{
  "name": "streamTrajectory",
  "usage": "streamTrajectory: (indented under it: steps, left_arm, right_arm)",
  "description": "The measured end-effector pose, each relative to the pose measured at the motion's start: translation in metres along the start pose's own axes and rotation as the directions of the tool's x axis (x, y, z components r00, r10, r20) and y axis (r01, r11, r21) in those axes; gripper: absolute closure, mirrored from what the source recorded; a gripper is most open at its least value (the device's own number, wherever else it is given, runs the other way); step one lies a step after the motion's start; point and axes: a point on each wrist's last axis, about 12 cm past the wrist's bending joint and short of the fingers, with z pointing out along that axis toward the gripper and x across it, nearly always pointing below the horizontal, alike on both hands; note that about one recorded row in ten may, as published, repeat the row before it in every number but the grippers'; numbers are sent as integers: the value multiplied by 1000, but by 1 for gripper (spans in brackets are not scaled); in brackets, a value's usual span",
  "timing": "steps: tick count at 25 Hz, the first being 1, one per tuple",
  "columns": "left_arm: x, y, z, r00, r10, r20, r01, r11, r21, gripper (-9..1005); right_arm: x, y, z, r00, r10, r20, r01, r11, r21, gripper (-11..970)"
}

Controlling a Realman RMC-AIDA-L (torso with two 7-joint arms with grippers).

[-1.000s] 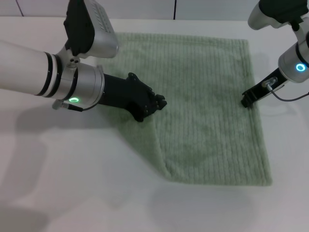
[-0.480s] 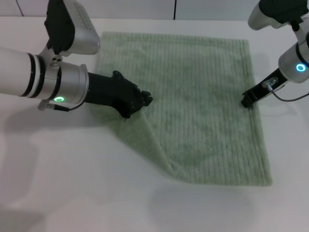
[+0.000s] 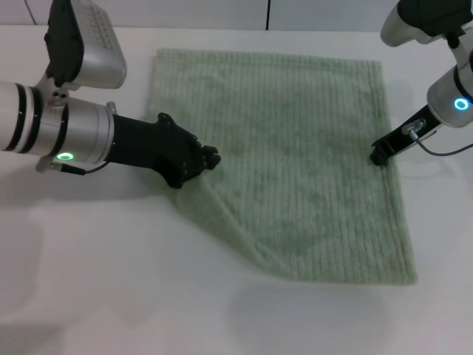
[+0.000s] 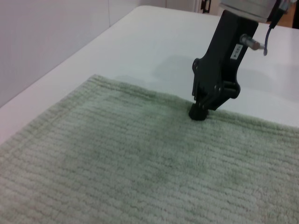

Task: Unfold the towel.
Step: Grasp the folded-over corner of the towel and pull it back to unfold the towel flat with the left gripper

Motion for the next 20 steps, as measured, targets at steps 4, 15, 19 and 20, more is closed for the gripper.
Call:
streamTrajectory:
  steps: [4,15,19,20]
  left_arm:
    - [4,0,-2,1000,2,-20,-2,1000,4,938]
    - [16,3,-14,999,-28,-41,28,1000,-9,935]
    - [20,3,-17,998,-30,-48,30,1000,-6,932]
    - [21,2,-18,998,-27,-48,27,1000,-4,931]
  right_arm:
    - [0,-1,0,1000,1,0,-1,1000,1,958]
    - [2,-1,0,1000,4,-2,-4,1000,0,959]
    - [2,-2,0,1000,4,-2,-4,1000,0,959]
    - [2,-2,0,1000,4,-2,-4,1000,0,959]
